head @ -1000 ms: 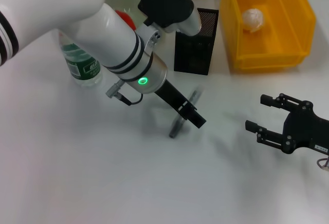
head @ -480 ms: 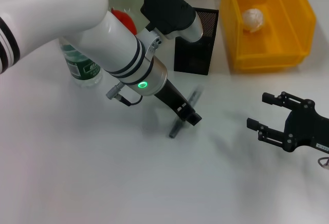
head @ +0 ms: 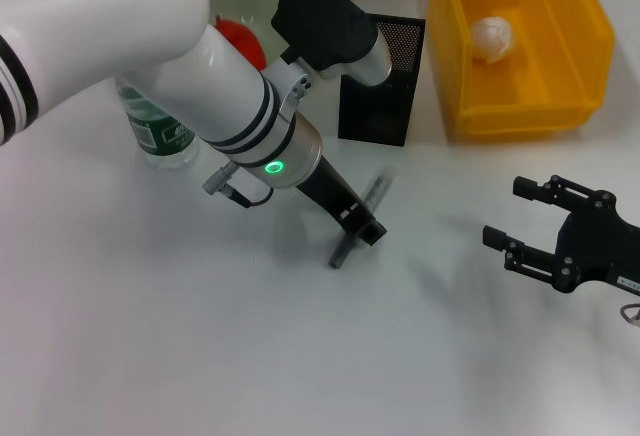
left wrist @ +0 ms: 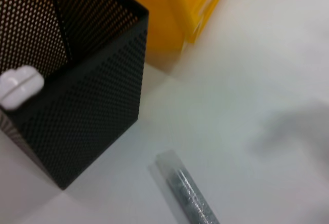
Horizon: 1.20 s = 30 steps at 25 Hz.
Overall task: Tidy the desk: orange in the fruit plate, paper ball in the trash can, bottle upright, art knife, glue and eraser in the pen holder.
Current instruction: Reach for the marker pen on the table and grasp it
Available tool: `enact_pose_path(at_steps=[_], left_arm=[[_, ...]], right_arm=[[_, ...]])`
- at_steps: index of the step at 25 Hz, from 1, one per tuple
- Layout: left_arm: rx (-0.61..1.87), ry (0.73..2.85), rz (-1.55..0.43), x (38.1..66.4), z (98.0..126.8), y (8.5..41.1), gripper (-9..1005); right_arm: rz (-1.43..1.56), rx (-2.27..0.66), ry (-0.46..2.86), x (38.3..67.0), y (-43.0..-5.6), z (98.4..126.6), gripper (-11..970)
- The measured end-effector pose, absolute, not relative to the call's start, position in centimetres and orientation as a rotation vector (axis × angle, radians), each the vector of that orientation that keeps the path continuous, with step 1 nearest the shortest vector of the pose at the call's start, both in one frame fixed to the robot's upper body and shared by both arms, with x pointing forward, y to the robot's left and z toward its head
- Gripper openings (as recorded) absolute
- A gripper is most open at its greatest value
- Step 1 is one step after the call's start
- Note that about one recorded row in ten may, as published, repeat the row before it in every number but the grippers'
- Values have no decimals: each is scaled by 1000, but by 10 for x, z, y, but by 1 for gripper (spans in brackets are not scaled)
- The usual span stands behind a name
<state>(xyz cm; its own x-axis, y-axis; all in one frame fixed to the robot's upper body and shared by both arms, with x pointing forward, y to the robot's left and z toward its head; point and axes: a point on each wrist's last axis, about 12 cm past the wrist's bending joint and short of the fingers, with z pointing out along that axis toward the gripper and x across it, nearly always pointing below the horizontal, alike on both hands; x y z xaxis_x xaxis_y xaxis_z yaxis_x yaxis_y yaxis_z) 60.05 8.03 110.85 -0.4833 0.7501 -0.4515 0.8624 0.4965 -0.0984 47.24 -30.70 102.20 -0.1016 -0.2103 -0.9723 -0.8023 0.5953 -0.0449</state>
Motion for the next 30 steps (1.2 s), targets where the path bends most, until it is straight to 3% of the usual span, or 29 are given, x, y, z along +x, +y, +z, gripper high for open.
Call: enact_pose_path(at_steps=[11, 16, 30], left_arm=[[1360, 2394, -435, 601, 1105, 83, 530], [1370, 2388, -430, 601, 1105, 83, 369], [1372, 2399, -428, 601, 1103, 85, 368]], right_arm=[[620, -865, 1629, 476, -305, 1023, 714], [623, -865, 1629, 477, -305, 1024, 714], [624, -871, 1623, 481, -303, 1026, 714]])
